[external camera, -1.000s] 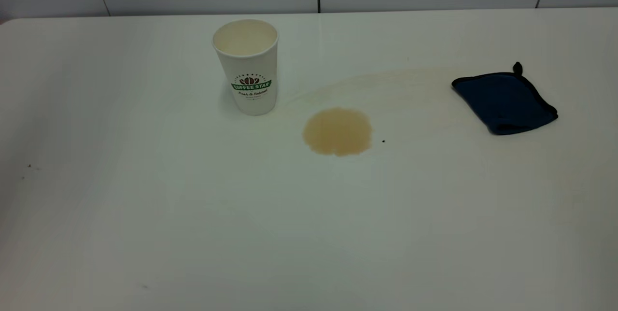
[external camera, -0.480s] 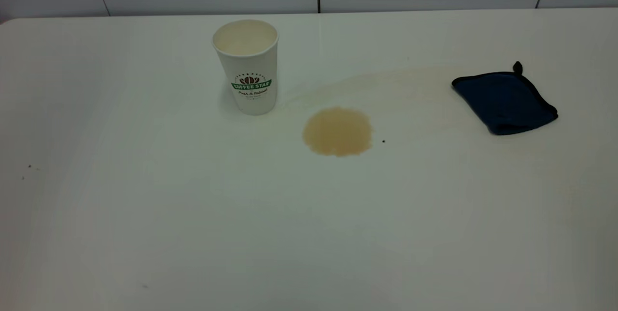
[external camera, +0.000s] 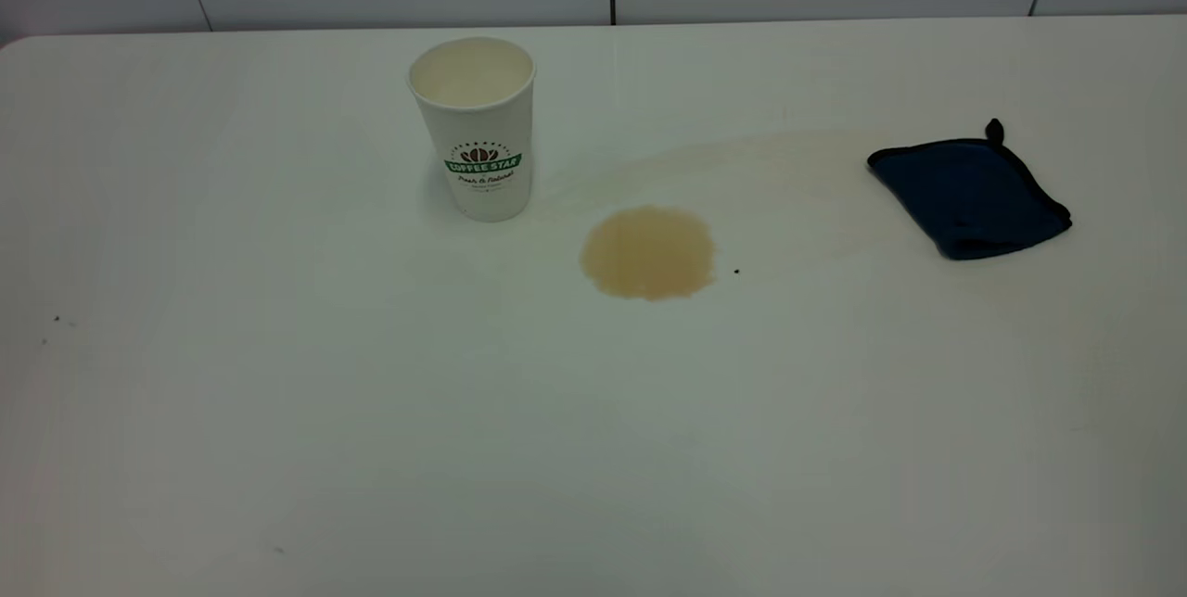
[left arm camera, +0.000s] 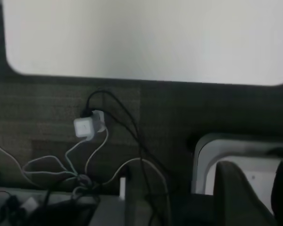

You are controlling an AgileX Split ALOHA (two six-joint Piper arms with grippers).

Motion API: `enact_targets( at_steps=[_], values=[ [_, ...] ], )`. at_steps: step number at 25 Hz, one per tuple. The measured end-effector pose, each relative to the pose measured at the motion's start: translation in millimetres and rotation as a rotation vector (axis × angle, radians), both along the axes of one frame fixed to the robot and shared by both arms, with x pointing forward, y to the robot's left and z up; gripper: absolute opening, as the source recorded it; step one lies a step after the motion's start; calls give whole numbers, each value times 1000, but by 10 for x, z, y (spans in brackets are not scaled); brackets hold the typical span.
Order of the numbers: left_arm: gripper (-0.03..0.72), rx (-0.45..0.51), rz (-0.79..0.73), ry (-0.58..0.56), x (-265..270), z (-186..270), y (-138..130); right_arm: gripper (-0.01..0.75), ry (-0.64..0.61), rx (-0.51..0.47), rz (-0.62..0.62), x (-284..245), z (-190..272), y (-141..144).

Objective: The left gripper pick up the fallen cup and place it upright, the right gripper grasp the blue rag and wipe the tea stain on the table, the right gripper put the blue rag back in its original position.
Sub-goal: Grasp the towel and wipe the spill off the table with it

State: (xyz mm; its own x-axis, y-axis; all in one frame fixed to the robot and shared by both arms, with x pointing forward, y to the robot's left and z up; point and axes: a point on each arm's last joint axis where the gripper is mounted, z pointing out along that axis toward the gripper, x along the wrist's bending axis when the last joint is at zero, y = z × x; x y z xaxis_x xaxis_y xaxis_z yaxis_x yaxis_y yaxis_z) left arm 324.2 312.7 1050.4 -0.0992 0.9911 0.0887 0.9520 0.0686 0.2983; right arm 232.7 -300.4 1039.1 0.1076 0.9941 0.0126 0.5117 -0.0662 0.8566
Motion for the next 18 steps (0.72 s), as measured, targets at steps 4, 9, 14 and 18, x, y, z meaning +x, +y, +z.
enact_targets(
  at_steps=[4, 9, 14, 18],
  values=[
    [237, -3, 87, -98, -251, -84, 38, 240, 0, 0, 0, 0, 0, 0],
    [237, -25, 120, -215, -487, -184, 6, 240, 1, 0, 0, 0, 0, 0],
    [237, -19, 114, -370, -683, -163, -12, 240, 1, 0, 0, 0, 0, 0],
    [237, -14, 109, -452, -798, -153, -23, 240, 1, 0, 0, 0, 0, 0]
  ],
)
